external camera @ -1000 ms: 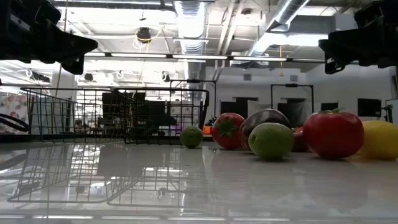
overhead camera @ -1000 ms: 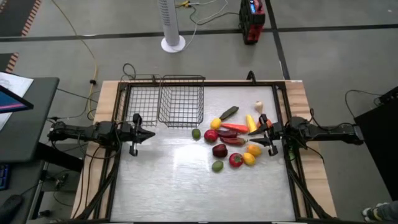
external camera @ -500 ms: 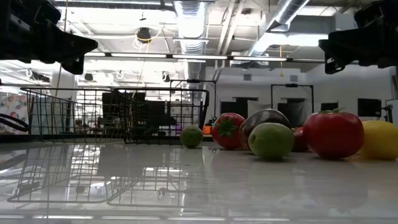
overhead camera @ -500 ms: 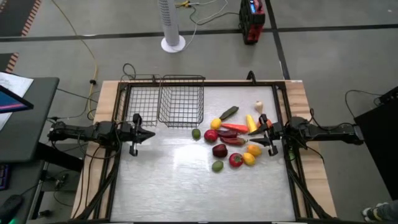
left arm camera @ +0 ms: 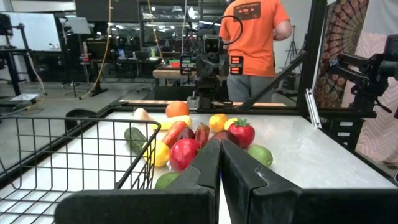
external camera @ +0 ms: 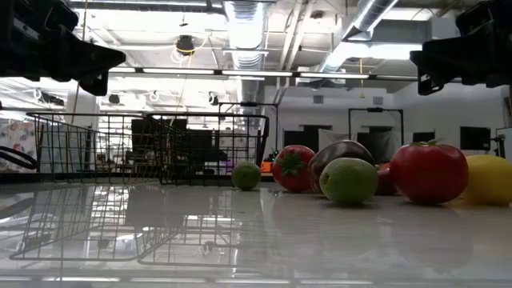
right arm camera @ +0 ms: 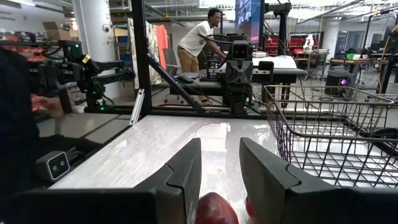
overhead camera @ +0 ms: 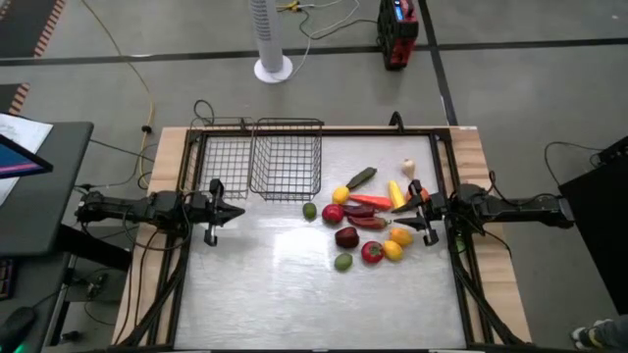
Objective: Sort produce into baskets
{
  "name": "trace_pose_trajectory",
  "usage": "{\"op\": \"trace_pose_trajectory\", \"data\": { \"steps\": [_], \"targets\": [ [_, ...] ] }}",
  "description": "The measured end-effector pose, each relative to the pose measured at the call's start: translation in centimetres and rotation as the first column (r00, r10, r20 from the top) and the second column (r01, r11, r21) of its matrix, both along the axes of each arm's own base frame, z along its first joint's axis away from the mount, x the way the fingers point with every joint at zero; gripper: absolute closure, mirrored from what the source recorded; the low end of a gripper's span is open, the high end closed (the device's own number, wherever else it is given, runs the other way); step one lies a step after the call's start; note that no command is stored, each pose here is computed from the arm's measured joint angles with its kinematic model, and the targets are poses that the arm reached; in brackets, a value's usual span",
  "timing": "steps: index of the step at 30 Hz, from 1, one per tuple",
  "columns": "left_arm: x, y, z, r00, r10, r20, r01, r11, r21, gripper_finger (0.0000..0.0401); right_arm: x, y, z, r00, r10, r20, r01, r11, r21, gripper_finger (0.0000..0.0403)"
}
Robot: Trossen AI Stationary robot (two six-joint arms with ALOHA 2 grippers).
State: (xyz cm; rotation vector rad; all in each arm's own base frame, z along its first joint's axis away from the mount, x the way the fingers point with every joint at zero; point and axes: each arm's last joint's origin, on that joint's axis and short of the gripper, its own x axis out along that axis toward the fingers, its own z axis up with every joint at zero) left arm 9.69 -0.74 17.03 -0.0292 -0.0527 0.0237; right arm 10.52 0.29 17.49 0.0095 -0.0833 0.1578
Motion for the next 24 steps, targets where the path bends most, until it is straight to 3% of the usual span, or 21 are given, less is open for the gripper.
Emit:
{"op": "trace_pose_trajectory", "data": {
  "steps": [7, 11, 17, 24],
  "targets": [
    [0.0, 0.0, 0.0, 1.000, -0.001, 0.000, 0.001, 1.000, -0.009, 0.0401, 0.0, -0.4, 0.7, 0.995, -0.091, 0.034, 0.087, 0.992, 0.090, 0.0264],
    [0.0, 0.0, 0.1, 1.000, -0.006, 0.011, 0.008, 0.989, -0.150, 0.0401, -0.1, -0.3, 1.0, 0.997, -0.065, 0.042, 0.053, 0.971, 0.231, 0.0264],
    [0.0, 0.3, 0.3, 0.994, 0.101, 0.035, -0.090, 0.969, -0.232, 0.0401, -0.2, -0.4, 1.6, 0.993, -0.075, 0.094, 0.050, 0.969, 0.242, 0.0264],
    [0.0, 0.3, 0.1, 0.997, 0.075, 0.025, -0.063, 0.943, -0.328, 0.0401, -0.3, -0.6, 2.2, 0.978, -0.145, 0.148, 0.096, 0.950, 0.297, 0.0264]
  ]
}}
